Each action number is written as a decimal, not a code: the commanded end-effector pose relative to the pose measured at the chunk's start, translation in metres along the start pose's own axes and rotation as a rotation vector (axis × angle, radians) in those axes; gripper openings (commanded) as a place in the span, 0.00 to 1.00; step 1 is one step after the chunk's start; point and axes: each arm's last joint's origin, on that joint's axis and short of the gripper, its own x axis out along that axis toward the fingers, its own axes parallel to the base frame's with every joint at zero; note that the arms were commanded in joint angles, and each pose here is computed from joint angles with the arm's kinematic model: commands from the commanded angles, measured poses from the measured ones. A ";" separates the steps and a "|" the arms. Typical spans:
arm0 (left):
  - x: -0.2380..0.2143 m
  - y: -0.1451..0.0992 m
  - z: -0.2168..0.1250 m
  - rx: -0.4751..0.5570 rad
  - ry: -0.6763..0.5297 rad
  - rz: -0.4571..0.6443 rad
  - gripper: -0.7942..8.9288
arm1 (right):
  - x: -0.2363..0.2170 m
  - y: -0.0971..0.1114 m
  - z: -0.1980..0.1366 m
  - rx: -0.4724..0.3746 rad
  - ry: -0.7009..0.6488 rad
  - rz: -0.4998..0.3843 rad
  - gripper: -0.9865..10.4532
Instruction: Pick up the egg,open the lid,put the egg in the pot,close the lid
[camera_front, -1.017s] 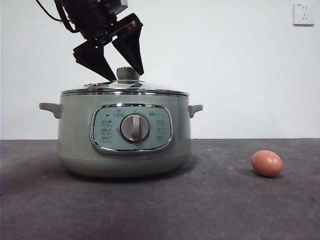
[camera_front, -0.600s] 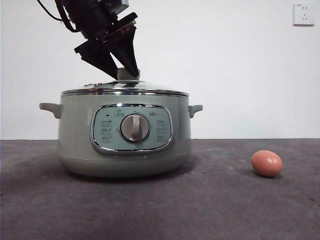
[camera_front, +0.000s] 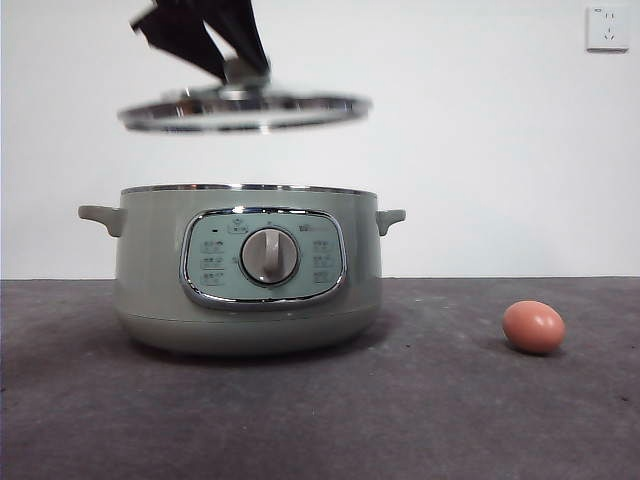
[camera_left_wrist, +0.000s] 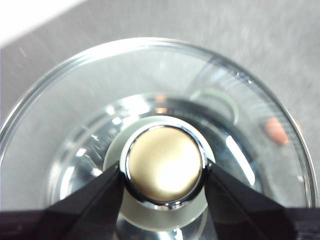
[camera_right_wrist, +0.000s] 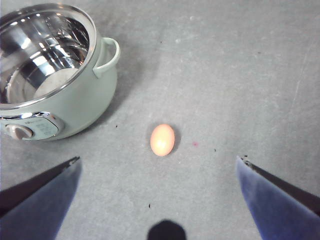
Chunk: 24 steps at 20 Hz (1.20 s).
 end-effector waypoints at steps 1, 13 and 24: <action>-0.038 0.003 0.008 -0.001 -0.099 0.042 0.07 | 0.013 -0.004 0.006 0.002 0.027 0.006 0.63; -0.211 -0.028 -0.027 -0.031 -0.289 0.203 0.07 | 0.181 -0.016 0.013 0.022 0.399 0.076 0.63; -0.231 -0.041 -0.040 -0.042 -0.281 0.203 0.07 | 0.262 -0.006 -0.014 -0.022 0.545 0.026 0.57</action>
